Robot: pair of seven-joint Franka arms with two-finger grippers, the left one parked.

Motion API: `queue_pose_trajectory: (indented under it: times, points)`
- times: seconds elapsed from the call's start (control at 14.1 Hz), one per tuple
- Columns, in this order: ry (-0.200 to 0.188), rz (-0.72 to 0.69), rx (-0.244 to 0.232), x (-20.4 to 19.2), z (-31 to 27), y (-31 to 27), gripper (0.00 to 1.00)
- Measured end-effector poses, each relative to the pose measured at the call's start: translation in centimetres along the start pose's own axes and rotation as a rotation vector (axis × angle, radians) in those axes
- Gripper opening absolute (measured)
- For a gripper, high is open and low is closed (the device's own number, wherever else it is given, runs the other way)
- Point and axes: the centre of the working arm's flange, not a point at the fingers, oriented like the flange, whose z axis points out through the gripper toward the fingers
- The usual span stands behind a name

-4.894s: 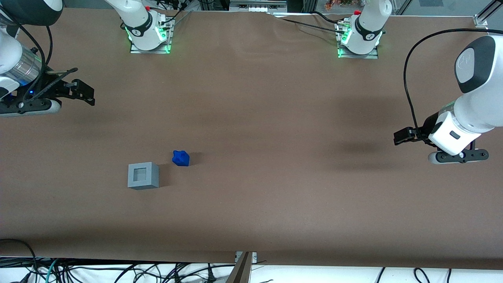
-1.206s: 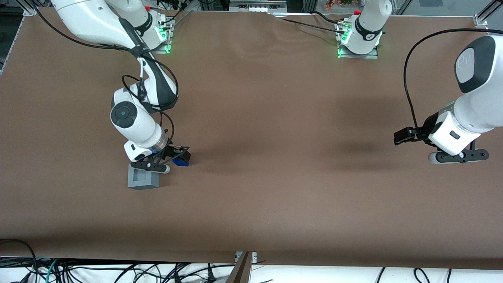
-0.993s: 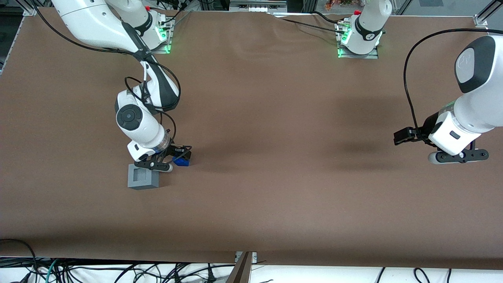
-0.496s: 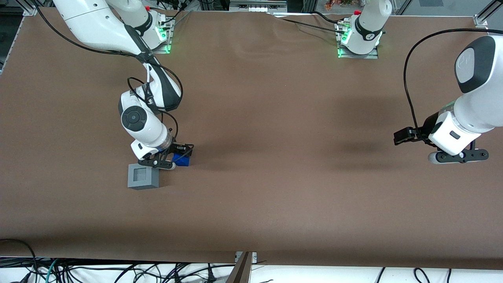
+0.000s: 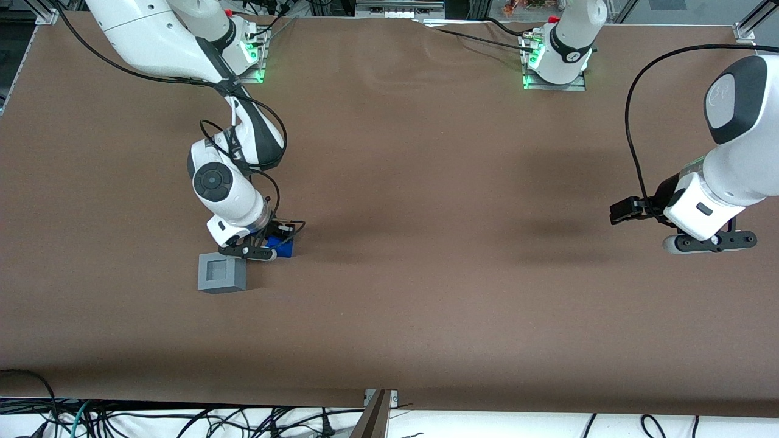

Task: Insert blue part into gray base with right arm
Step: 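Lower the right gripper and close it on the blue block, then lift the blue block and carry it over the gray base's hole, then lower the blue block into the gray base's square hole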

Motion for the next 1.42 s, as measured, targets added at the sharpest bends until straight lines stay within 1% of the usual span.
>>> queue_pose_trajectory:
  times: [0.14,0.21,0.43,0.57,0.71,0.92,1.06,1.28,1.42]
  points:
    - [0.005,-0.001,-0.001,0.2,-0.6,-0.1,0.51]
    - [0.001,-0.004,-0.009,0.2,-1.4,-0.1,0.51]
    - [-0.02,-0.046,-0.047,0.8,-6.7,0.4,0.51]
    - [-0.018,-0.085,-0.066,1.9,-10.3,2.2,0.51]
    - [-0.002,-0.108,-0.076,4.3,-12.9,6.1,0.51]
    - [0.012,-0.148,-0.053,7.4,-14.5,12.4,0.51]
    - [0.012,-0.166,-0.045,8.4,-14.2,13.9,0.51]
    - [-0.018,-0.206,-0.042,8.7,-11.8,13.2,0.51]
    - [-0.061,-0.258,-0.044,8.3,-10.3,12.7,0.51]
